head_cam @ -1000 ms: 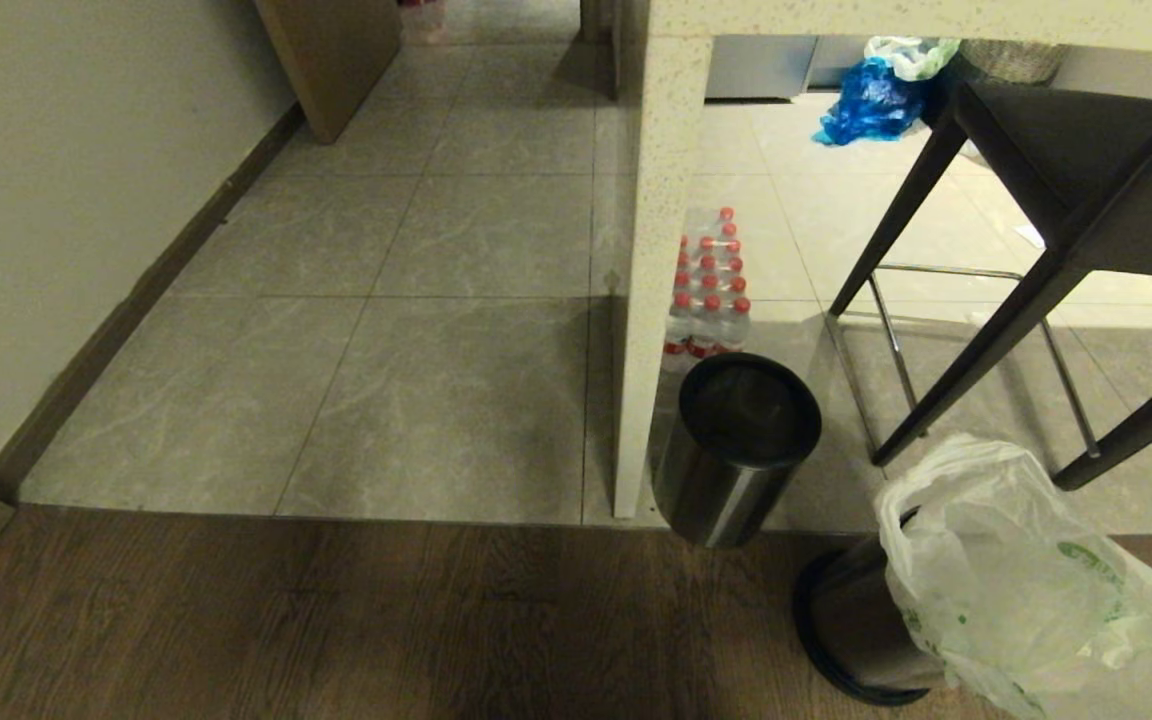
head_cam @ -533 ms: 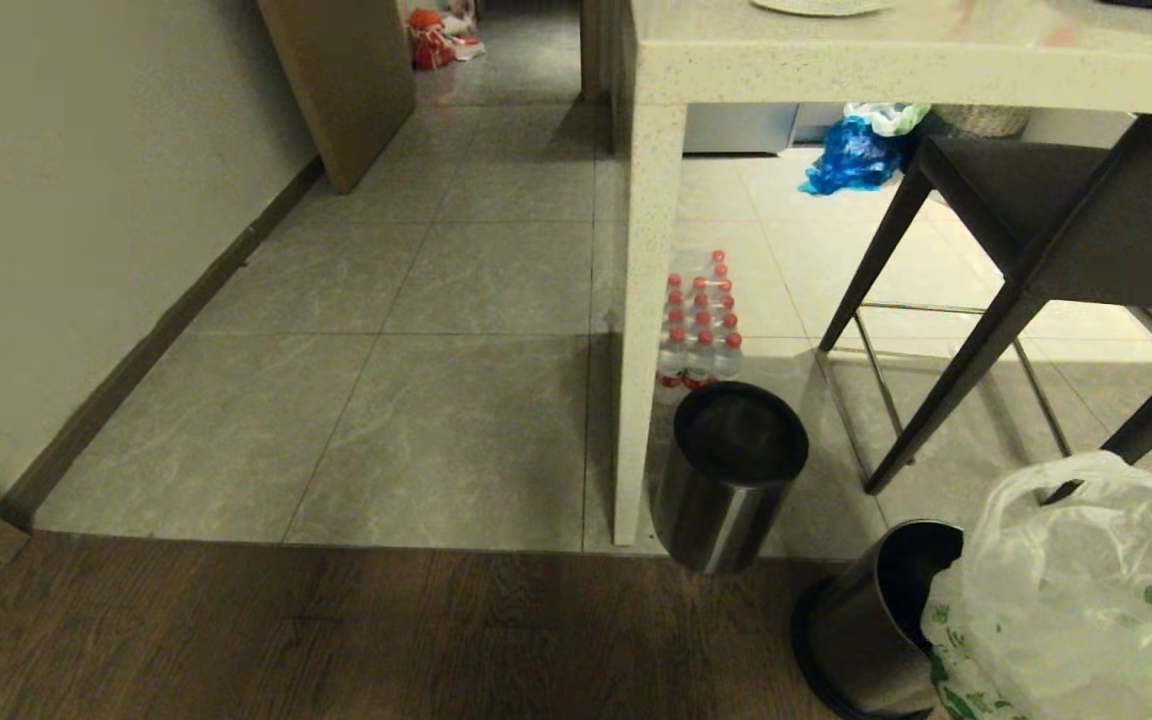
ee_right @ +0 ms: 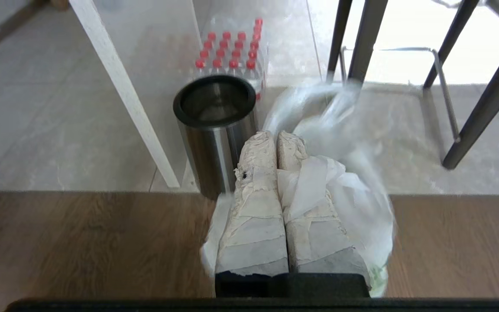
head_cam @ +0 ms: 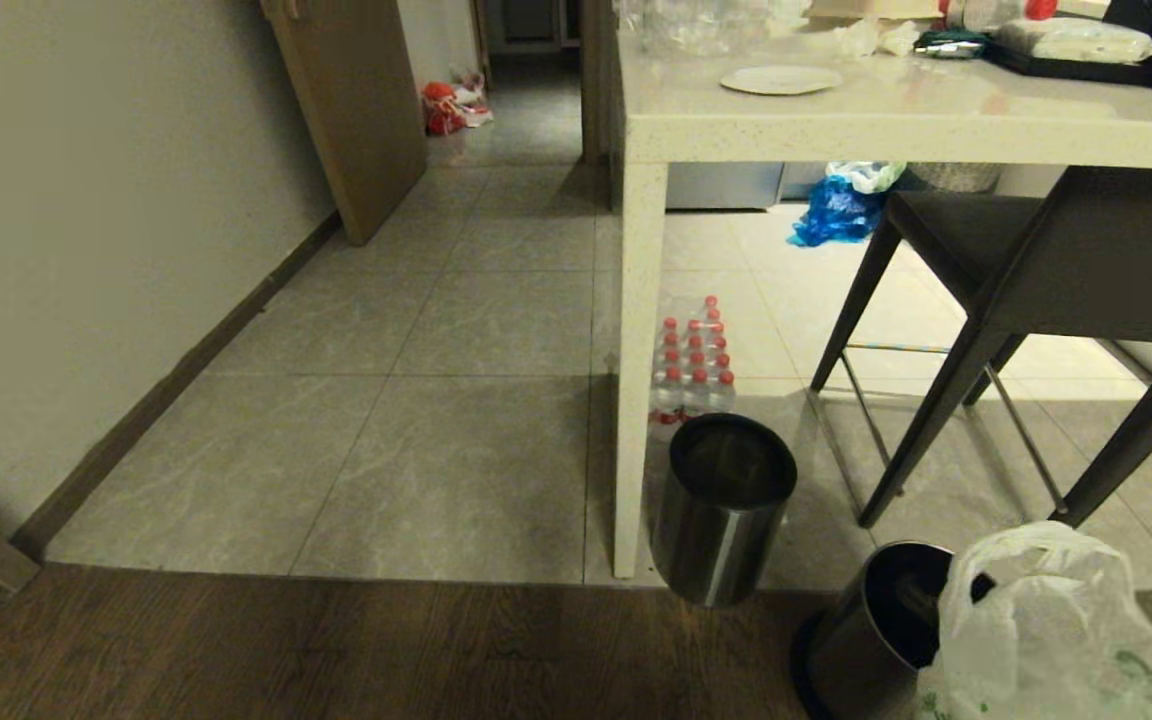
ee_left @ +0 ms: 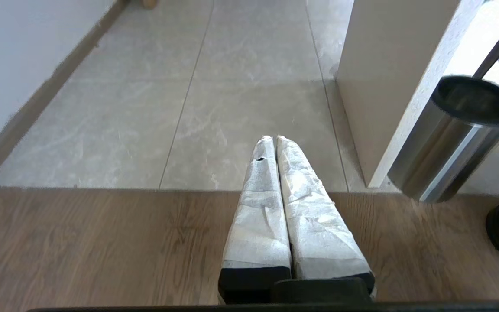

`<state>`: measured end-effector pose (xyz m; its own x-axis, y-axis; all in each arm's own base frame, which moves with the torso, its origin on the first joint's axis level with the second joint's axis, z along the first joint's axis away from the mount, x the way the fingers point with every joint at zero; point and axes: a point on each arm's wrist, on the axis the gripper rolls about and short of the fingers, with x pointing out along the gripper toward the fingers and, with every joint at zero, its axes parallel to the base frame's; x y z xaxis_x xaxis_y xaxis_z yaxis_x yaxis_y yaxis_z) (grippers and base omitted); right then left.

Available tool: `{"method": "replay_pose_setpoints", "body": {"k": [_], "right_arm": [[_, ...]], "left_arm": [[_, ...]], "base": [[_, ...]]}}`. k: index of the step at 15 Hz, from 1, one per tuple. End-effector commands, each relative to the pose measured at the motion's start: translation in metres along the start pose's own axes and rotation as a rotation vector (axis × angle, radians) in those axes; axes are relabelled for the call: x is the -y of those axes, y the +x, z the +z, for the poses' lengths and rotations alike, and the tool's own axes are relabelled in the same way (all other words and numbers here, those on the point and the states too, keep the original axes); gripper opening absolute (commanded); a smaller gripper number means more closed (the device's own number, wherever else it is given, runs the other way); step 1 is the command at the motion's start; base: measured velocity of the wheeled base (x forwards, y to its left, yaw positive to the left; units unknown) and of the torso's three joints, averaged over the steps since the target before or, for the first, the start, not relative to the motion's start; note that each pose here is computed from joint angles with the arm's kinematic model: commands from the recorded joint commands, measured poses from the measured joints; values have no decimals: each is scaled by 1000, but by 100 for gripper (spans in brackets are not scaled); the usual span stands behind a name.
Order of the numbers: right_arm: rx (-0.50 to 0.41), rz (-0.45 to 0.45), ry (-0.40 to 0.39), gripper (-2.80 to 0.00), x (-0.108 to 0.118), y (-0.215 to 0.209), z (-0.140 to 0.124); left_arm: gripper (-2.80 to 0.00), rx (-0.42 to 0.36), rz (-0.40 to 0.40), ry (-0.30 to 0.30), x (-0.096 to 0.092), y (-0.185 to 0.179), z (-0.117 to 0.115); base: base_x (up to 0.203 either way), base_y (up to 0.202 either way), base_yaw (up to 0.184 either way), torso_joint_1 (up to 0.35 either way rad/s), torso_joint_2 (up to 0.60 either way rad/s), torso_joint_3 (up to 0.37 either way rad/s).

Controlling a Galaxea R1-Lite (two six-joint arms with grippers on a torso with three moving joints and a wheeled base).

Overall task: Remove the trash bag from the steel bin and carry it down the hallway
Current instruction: Put the trash bag at the door

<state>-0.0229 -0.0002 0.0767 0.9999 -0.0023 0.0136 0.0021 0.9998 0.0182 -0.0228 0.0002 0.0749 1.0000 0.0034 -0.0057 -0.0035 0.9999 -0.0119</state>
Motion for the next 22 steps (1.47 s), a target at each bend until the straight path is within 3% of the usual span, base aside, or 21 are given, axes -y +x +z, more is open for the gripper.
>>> {"method": "replay_pose_setpoints", "body": {"k": [1,14,22], "right_arm": [[-3,0,0,-280,0,0,-1],[-3,1,0,-280,0,0,-1],[-3,1,0,-280,0,0,-1]], "left_arm": [[-280,-1,1,0,0,0,0],[-280,-2,1,1,0,0,0],[-280,-2,1,1,0,0,0]], "base": [[0,0,0,7,2,203],[0,5,0,1,1,44],[0,178,1,2,2,4]]}}
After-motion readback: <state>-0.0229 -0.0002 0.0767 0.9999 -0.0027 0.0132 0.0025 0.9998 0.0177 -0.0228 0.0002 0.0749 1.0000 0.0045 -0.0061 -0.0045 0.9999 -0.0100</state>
